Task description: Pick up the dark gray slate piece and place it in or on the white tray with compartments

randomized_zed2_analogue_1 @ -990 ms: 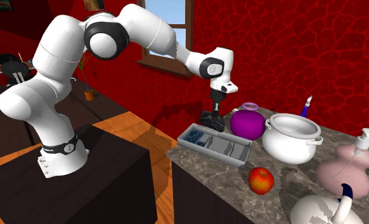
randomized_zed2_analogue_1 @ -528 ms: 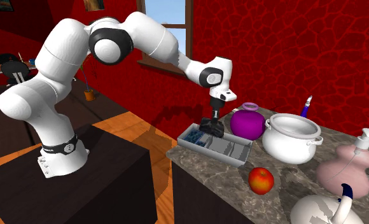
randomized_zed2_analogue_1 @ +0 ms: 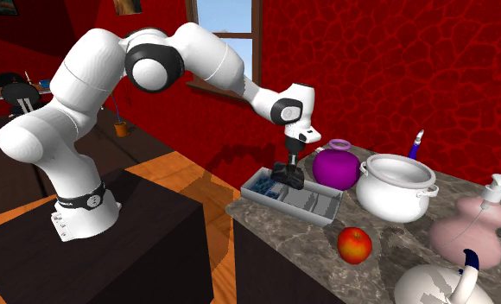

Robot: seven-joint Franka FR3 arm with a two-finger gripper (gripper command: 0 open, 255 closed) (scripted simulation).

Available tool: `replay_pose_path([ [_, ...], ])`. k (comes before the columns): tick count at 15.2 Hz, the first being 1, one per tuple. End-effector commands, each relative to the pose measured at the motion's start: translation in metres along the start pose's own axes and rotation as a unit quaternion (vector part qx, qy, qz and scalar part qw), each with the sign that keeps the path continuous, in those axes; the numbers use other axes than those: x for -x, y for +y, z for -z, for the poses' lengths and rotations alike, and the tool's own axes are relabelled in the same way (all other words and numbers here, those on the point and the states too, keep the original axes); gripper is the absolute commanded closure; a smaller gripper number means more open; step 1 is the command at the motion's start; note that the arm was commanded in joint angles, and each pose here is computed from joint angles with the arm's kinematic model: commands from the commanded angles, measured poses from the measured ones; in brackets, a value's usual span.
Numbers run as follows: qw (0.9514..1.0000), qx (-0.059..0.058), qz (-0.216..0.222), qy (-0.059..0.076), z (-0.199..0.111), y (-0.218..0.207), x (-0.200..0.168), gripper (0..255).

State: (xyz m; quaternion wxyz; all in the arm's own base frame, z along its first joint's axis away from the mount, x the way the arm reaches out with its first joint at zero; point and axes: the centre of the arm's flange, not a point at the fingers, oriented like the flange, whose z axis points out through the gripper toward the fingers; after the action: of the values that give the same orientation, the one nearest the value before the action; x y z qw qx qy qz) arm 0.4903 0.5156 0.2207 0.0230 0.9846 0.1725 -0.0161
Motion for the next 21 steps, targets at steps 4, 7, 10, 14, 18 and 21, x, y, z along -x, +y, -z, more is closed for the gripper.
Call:
replay_pose_path([
  [4, 1.0000, 0.002, 0.000, -0.005, -0.007, 0.001, 0.001, 0],
  [7, 1.0000, 0.002, 0.000, -0.005, -0.007, 0.002, 0.002, 0],
  [10, 1.0000, 0.002, 0.000, -0.005, 0.006, 0.002, 0.001, 0],
  [14, 1.0000, 0.002, 0.000, -0.005, 0.043, 0.002, 0.001, 0],
  [18, 1.0000, 0.002, 0.000, -0.005, 0.043, 0.002, 0.001, 0],
  [21, 1.0000, 0.002, 0.000, -0.005, 0.043, 0.002, 0.001, 0],
])
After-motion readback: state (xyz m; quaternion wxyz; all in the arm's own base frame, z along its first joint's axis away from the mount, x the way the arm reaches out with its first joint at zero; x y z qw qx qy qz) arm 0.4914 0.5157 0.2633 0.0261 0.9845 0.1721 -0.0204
